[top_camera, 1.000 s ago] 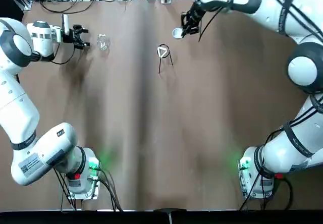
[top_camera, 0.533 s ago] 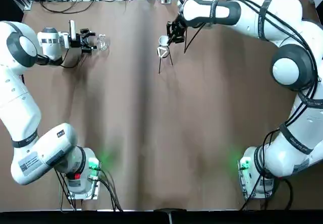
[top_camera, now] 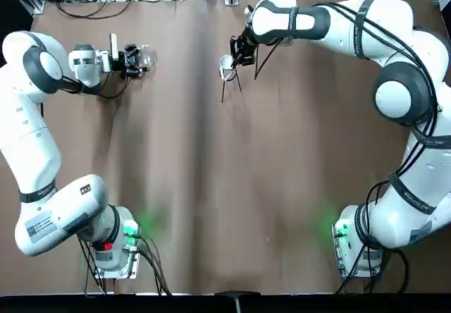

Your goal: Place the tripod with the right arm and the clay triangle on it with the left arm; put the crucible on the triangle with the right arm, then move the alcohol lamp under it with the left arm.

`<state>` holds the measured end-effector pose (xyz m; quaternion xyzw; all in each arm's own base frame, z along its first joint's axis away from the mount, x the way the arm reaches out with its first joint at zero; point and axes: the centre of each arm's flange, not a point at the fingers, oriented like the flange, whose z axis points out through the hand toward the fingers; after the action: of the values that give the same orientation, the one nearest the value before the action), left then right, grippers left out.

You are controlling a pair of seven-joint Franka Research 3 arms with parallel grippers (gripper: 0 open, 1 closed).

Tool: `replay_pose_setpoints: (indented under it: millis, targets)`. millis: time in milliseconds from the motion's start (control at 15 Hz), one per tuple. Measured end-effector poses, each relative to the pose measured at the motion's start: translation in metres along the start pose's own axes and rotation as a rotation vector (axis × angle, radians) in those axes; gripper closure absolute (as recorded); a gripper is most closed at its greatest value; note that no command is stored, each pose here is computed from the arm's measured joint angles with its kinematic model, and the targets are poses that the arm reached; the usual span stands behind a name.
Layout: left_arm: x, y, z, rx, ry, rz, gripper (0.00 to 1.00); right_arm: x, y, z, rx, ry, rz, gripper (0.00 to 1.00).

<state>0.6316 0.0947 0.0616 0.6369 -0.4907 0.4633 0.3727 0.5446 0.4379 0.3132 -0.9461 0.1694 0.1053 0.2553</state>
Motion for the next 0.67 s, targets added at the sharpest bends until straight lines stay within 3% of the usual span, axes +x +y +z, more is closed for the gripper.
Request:
replay_pose_setpoints:
  millis: [400, 533, 667]
  targets:
    - [0.010, 0.001, 0.033, 0.004, 0.041, 0.052, 0.03, 0.003, 0.004, 0.009, -0.001, 0.000, 0.007, 0.95]
    - [0.014, 0.003, 0.048, -0.008, 0.049, 0.071, 0.19, 0.003, 0.004, 0.011, -0.002, -0.001, 0.007, 0.95]
    - [0.017, 0.005, 0.060, -0.021, 0.053, 0.078, 0.19, 0.002, 0.004, 0.013, -0.004, -0.002, 0.007, 0.95]
